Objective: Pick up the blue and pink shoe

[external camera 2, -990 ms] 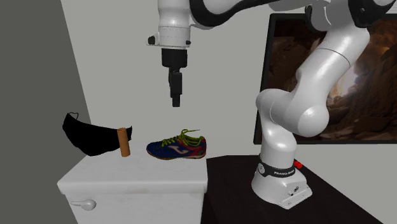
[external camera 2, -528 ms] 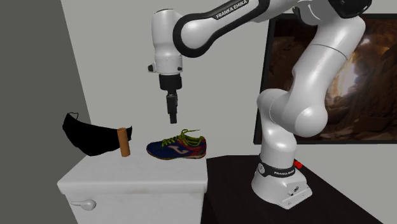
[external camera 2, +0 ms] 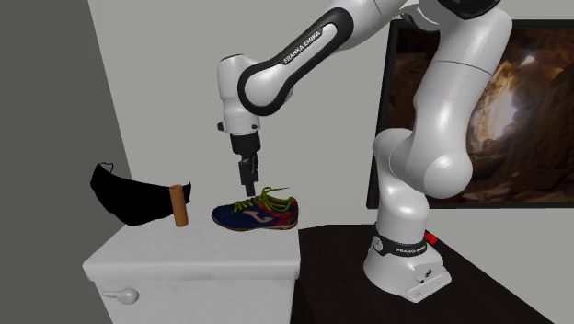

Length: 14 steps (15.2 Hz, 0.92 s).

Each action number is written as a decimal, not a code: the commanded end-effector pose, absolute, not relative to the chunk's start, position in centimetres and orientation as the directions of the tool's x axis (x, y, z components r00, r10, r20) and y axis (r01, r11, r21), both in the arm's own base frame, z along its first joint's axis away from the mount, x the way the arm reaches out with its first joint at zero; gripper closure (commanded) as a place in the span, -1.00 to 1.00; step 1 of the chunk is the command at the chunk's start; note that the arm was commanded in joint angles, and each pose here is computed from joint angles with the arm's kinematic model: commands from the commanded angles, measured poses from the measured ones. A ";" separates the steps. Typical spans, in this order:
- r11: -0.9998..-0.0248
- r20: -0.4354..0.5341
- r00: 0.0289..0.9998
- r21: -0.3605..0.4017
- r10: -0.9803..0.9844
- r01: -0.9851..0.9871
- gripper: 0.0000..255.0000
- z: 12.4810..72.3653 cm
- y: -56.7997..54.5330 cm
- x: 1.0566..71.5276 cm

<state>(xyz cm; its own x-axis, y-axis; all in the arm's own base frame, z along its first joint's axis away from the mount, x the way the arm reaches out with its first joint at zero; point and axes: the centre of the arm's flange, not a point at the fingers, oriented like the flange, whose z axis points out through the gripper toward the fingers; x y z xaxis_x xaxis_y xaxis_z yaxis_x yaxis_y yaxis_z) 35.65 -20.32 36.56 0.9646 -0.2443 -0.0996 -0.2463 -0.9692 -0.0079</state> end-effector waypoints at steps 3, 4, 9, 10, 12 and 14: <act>-0.969 -0.101 0.964 -0.008 -0.247 -0.249 -1.00 34.3 -20.4 35.7; -0.969 -0.101 0.964 -0.008 -0.247 -0.249 -1.00 33.7 -20.4 35.7; -0.969 -0.101 0.964 -0.008 -0.247 -0.249 1.00 32.9 -20.4 35.7; -0.969 -0.101 0.964 -0.008 -0.247 -0.249 1.00 32.9 -20.4 35.7; -0.969 -0.101 0.964 -0.008 -0.247 -0.249 1.00 32.9 -20.4 35.8; -0.969 -0.101 0.964 -0.008 -0.247 -0.249 1.00 32.9 -20.4 35.8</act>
<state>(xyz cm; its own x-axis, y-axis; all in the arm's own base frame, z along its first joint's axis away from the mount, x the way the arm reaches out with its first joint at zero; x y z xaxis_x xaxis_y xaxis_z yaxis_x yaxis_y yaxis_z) 35.77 -20.40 32.92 0.9640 -0.2465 -0.1000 -0.2485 -0.9686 -0.0080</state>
